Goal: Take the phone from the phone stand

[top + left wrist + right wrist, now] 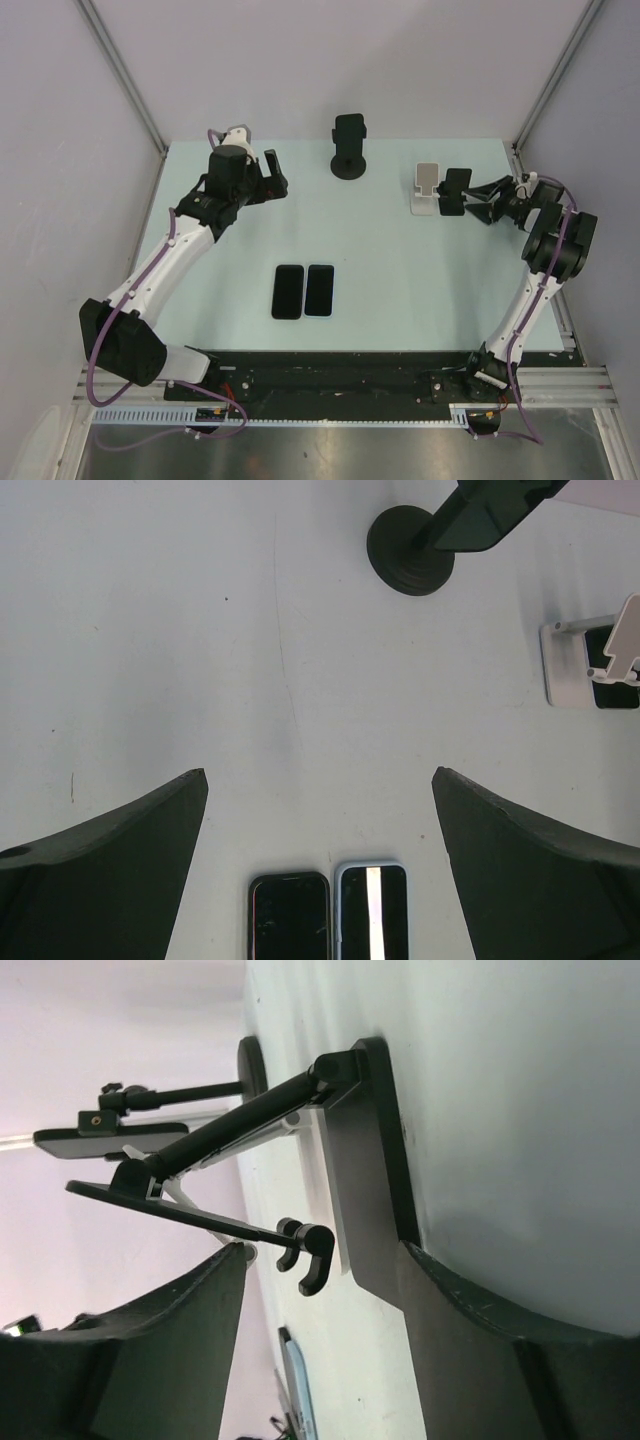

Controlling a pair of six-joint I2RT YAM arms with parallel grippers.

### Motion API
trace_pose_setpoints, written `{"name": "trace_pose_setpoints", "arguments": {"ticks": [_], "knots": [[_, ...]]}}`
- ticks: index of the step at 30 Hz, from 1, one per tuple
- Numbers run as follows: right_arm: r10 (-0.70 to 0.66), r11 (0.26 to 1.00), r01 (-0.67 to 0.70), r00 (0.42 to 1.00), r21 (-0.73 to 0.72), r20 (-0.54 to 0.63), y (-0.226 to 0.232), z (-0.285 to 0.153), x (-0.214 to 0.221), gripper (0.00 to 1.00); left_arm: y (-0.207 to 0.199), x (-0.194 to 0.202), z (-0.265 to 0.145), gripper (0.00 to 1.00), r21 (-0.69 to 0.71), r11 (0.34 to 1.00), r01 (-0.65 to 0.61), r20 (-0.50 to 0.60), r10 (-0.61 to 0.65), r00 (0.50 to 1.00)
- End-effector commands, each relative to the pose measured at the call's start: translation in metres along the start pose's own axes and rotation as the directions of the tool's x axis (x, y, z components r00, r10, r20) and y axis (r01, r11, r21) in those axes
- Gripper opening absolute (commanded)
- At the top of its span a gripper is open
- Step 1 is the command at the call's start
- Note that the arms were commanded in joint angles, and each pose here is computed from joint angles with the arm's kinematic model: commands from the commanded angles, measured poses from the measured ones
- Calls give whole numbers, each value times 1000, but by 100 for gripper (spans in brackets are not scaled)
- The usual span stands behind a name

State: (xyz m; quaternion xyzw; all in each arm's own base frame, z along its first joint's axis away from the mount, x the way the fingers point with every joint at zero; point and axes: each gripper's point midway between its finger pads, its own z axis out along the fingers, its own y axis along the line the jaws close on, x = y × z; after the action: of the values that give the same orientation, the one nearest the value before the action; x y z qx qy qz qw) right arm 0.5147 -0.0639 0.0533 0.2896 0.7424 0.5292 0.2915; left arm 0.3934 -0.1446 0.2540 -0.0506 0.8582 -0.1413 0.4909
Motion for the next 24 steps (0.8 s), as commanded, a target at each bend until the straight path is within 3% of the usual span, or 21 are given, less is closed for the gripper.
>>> {"name": "trace_pose_setpoints", "arguments": {"ticks": [1,10,16,20,24], "knots": [[-94,992,88,993,88,66,12,-18,-16,68,-4,-10,-3,100,24,1000,-11,33,10,999],[-195,969,166,969,185,150,52,-55,-26,80,-10,-16,-11,100,45,999,-9,54,7,999],[-349,909,272,911,315,221,99,-75,-29,92,-13,-21,-18,100,59,998,-8,70,4,998],[-506,832,384,820,400,266,142,-81,-28,100,-15,-25,-22,100,66,998,-11,81,5,997],[-698,705,563,659,431,281,209,-69,-9,100,-17,-28,-27,100,76,997,-14,90,7,996]]}}
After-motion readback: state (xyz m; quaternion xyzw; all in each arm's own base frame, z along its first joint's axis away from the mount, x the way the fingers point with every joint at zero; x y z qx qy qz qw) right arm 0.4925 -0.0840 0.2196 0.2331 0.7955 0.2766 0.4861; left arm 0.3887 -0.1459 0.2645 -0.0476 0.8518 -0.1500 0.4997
